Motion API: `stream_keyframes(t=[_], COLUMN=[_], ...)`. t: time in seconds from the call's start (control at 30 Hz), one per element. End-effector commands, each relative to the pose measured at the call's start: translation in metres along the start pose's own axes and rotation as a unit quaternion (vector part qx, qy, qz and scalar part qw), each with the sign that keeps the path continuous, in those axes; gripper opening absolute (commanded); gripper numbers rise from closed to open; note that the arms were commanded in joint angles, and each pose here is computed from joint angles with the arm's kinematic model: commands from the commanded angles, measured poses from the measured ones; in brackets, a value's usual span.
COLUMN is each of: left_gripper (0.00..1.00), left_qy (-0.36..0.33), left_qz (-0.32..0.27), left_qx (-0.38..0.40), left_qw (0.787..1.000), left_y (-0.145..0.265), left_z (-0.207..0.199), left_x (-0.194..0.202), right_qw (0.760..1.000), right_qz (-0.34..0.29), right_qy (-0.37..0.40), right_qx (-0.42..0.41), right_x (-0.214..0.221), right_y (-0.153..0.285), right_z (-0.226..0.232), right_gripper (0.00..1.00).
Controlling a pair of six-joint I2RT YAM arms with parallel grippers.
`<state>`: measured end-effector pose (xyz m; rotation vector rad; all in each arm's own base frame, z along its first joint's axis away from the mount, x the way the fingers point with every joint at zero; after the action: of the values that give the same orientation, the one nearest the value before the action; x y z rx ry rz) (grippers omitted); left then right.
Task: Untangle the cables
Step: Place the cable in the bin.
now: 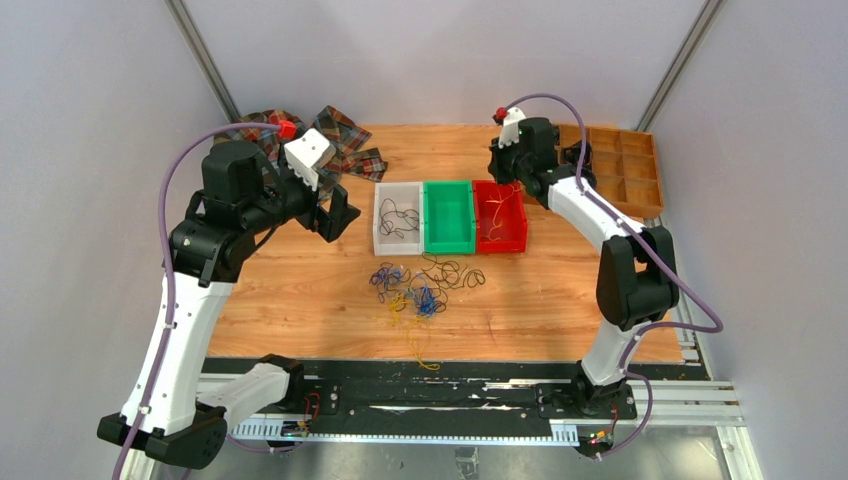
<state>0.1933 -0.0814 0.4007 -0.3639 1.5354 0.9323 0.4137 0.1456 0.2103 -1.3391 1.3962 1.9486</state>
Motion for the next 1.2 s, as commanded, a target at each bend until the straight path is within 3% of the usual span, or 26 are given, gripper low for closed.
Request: stream_keyframes(t=[0.0,0.67,1.0,1.17], left_gripper=[0.98,0.98,0.98,0.98], left_qy=[-0.015,-0.018,-0.018,-0.018], left_qz=[-0.020,-0.018,-0.017,-0.020], left_qx=[-0.004,-0.004,-0.002,-0.001], left_qw=[1.000,1.000,1.000,1.000], left_y=[0.011,0.010,0.009,0.009], left_z=[-0.003,-0.003,-0.002,-0.002], left_x=[-0.009,-0.007,-0.008,-0.009], right_qw=[0.999,0.994,0.996,0.997], right_qz=[0.030,0.095,0.072,0.066], right_qy=[-0.042,-0.059,-0.029,-0.020], right_qx=[-0.003,0.020,0.037,0.027], right_x=[0.028,0.065,0.042,0.032], right_y=[-0.006,-0.058,-0.040,-0.032], right_z=[-0.002,-0.009,-0.007,-0.005], right_gripper=[0.01,0.01,0.41,0.49])
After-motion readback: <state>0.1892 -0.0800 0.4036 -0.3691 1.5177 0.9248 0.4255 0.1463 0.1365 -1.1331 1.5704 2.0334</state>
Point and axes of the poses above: each gripper's point midway between its finger pads, its own y axis back along the fingers, its own z axis along the line the jaws close on, x = y × z, the point moved 9 cm from there along y, back along the fingers, and after that the axes turned 1 degree about y, right-handed, at the moved point
